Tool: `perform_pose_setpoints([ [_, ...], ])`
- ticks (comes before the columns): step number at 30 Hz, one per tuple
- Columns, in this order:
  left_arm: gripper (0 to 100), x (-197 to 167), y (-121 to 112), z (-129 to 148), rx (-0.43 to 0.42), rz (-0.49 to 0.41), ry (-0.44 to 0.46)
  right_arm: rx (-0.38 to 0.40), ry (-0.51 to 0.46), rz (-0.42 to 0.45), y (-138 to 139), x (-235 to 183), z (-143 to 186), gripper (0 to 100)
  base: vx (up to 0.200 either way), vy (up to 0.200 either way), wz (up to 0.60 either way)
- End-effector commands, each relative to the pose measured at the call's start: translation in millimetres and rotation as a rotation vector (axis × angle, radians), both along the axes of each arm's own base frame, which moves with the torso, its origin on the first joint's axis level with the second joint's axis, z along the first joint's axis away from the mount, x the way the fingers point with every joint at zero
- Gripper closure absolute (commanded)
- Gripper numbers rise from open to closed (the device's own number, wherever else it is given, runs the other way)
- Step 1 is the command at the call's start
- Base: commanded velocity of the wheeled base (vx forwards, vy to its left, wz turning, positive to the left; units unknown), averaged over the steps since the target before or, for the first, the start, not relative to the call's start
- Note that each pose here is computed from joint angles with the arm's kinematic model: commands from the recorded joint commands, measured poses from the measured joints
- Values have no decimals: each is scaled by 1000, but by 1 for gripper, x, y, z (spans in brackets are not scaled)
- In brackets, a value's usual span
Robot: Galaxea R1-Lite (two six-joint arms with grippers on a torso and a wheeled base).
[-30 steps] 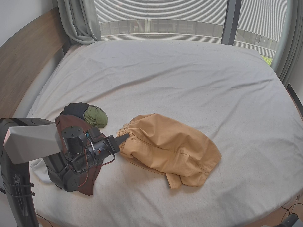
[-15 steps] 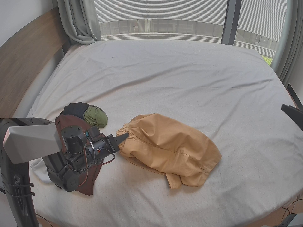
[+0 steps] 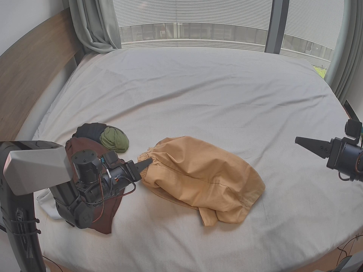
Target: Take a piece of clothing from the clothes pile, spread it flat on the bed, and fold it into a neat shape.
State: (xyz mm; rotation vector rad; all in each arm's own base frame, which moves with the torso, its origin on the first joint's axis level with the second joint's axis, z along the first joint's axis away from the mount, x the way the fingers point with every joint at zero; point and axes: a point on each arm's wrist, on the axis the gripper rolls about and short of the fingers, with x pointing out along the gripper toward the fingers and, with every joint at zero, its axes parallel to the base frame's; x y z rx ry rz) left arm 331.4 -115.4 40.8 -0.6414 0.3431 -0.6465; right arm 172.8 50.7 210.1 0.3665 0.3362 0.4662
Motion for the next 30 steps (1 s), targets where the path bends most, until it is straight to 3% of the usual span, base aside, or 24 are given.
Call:
perform_pose_setpoints([
  [1, 100, 3, 4, 2, -4, 13, -9, -1, 96, -2, 2, 11, -18, 0, 0, 0, 0],
  [8, 100, 4, 5, 1, -4, 15, -8, -12, 198, 26, 7, 25, -48, 0, 0, 0, 0],
  [18, 100, 4, 4, 0, -2, 14, -6, 23, 228, 49, 15, 58, -106, 0, 0, 0, 0],
  [30, 100, 4, 4, -2, -1, 13, -1, 45, 321, 50, 20, 69, -132, 0, 0, 0, 0],
])
